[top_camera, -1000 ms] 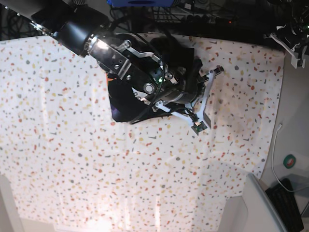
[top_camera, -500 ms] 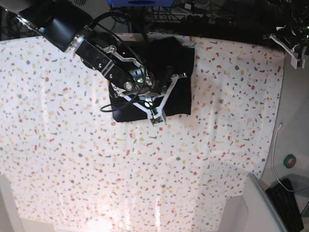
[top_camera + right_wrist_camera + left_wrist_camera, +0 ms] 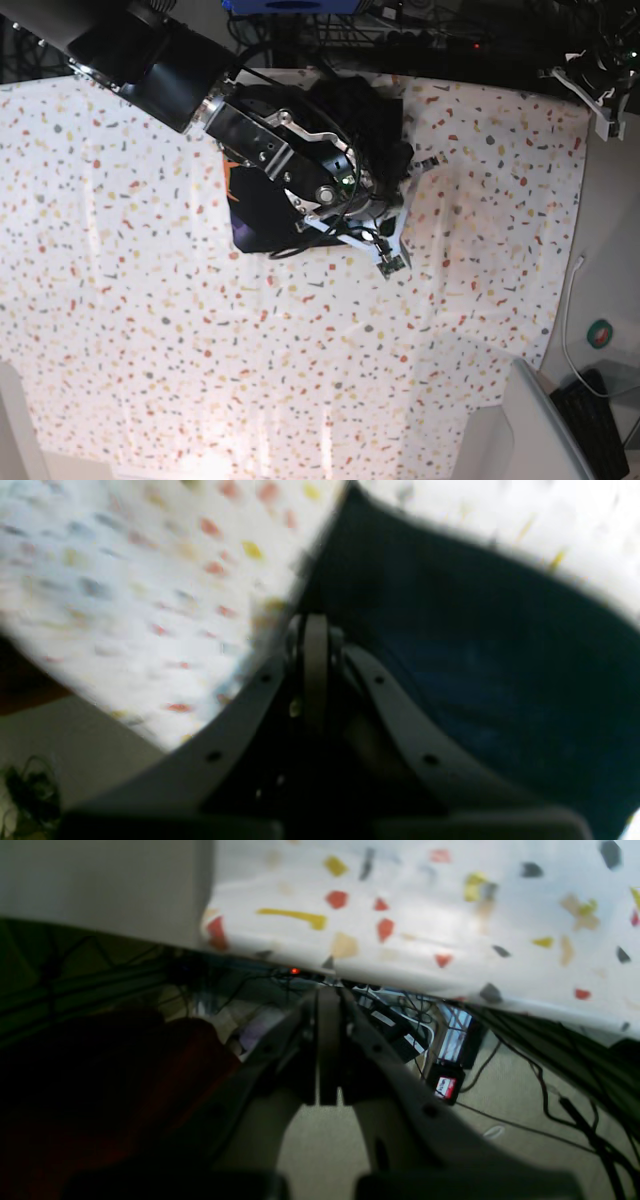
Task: Layout the t-shirt on the table in an organized manner, then fold the t-shirt properly
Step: 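Flatten the folded black bundle with the right gripper, then move both grippers to opposite sides of the folded bundle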
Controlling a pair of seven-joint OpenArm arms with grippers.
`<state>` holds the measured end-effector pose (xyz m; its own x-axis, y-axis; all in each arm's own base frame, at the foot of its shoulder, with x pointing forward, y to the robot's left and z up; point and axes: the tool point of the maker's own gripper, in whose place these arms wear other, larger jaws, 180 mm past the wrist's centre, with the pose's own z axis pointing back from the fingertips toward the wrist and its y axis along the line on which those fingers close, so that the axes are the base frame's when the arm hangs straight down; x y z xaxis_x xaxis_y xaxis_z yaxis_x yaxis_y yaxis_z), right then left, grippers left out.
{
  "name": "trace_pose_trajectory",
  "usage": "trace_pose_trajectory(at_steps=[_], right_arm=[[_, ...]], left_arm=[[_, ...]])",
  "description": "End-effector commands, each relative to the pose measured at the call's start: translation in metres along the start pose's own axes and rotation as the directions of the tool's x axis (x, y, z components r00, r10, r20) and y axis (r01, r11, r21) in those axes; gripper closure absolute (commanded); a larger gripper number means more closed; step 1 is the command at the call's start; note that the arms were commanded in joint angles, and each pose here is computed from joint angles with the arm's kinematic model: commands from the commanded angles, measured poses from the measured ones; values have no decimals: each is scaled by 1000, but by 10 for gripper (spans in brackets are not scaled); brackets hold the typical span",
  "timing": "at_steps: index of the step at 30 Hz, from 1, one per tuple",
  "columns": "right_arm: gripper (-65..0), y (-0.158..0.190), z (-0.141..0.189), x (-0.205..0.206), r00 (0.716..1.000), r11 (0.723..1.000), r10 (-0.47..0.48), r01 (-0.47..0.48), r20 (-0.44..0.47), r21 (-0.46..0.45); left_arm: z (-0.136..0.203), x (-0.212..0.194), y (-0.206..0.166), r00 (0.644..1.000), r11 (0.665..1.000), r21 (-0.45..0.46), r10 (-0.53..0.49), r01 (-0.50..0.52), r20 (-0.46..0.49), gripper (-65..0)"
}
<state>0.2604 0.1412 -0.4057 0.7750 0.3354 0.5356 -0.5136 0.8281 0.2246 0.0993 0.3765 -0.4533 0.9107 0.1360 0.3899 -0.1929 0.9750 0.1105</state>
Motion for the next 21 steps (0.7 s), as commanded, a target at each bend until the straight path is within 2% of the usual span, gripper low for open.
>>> trace_pose_trajectory(at_steps=[1, 3, 6, 8, 10, 13, 16, 19, 21], right_arm=[[0, 3, 16, 13, 999, 1000, 9, -10, 33, 26], [0, -5, 40, 2, 999, 999, -34, 34, 12, 27], [0, -17, 66, -26, 987, 987, -155, 157, -47, 21], [0, -28, 74, -49, 974, 977, -211, 212, -80, 4], [0, -40, 74, -68, 963, 968, -250, 248, -101, -30], [0, -57, 63, -88, 957, 961, -271, 263, -105, -87], [0, -62, 54, -101, 952, 957, -279, 266, -127, -115], [0, -53, 47, -119, 953, 967, -246, 228, -179, -113], [0, -34, 44, -119, 961, 977, -211, 201, -179, -76]], left_arm=[[7, 12, 10, 999, 999, 23, -23, 23, 29, 0], [9, 14, 5, 998, 998, 4, -59, 59, 36, 0], [13, 17, -4, 994, 995, -22, -101, 102, 52, 0], [16, 22, -6, 992, 994, -18, -111, 112, 64, 0], [12, 25, -23, 986, 986, -46, -155, 158, 64, 0], [6, 30, -53, 972, 967, -107, -226, 232, 70, 0], [2, 35, -67, 966, 958, -135, -246, 255, 80, 0], [1, 40, -68, 968, 959, -141, -234, 245, 93, 0], [2, 42, -57, 973, 968, -118, -211, 222, 96, 0]])
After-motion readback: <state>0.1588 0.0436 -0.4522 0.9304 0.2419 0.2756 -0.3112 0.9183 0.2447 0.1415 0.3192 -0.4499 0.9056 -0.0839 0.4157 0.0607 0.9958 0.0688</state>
